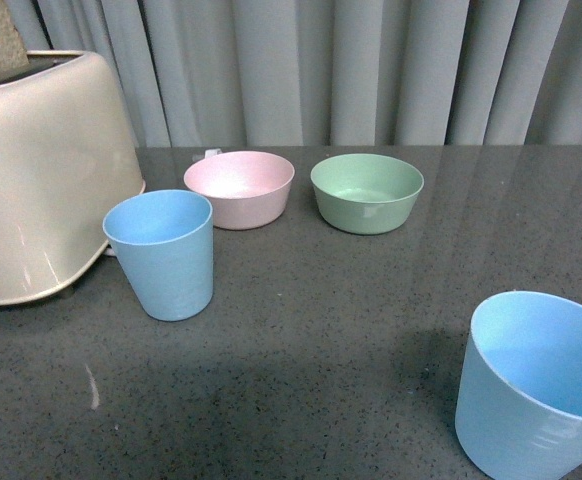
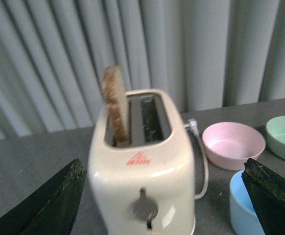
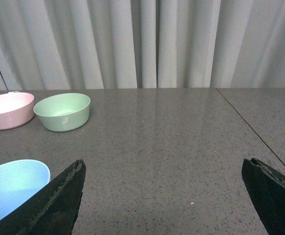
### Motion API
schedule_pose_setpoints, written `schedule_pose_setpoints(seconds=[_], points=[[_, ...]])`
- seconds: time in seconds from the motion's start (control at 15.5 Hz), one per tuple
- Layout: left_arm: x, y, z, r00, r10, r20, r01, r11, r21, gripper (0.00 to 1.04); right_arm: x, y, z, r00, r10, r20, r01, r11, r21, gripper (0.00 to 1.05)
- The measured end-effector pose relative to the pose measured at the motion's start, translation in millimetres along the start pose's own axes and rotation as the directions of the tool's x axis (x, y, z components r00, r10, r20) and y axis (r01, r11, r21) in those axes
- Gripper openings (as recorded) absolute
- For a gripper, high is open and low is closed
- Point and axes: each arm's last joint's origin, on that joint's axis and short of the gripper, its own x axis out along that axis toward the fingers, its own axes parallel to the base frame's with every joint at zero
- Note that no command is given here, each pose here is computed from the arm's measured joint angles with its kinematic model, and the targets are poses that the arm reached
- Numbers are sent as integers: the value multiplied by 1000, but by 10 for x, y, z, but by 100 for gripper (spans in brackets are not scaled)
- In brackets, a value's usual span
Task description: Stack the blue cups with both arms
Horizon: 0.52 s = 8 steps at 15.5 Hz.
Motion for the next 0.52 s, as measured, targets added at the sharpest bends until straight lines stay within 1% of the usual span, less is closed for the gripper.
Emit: schedule_pose_setpoints(seconds=[0.06, 0.13, 0.19, 0.26, 0.32, 0.45, 0.52], points=[[187, -34, 110, 997, -75, -11, 75, 997, 17, 98, 0, 0, 0, 1000, 0, 0, 0, 1000, 0, 98], [397, -117, 179, 983, -176, -47, 177, 984, 29, 98, 0, 0, 0, 1000, 0, 0, 0, 1000, 0, 98], [592, -230, 221, 956, -274, -109, 278, 960, 31, 98, 0, 0, 0, 1000, 0, 0, 0, 1000, 0, 98], [735, -348, 259, 924, -352, -147, 360, 932, 31, 98, 0, 0, 0, 1000, 0, 0, 0, 1000, 0, 98], [857, -509, 297, 882, -435, -181, 450, 892, 50, 98, 0, 0, 0, 1000, 0, 0, 0, 1000, 0, 98], [1041, -748, 276, 807, -527, -268, 563, 823, 79, 98, 0, 0, 0, 1000, 0, 0, 0, 1000, 0, 98], [1126, -815, 181, 773, -539, -335, 594, 800, 84, 98, 0, 0, 0, 1000, 0, 0, 0, 1000, 0, 98]])
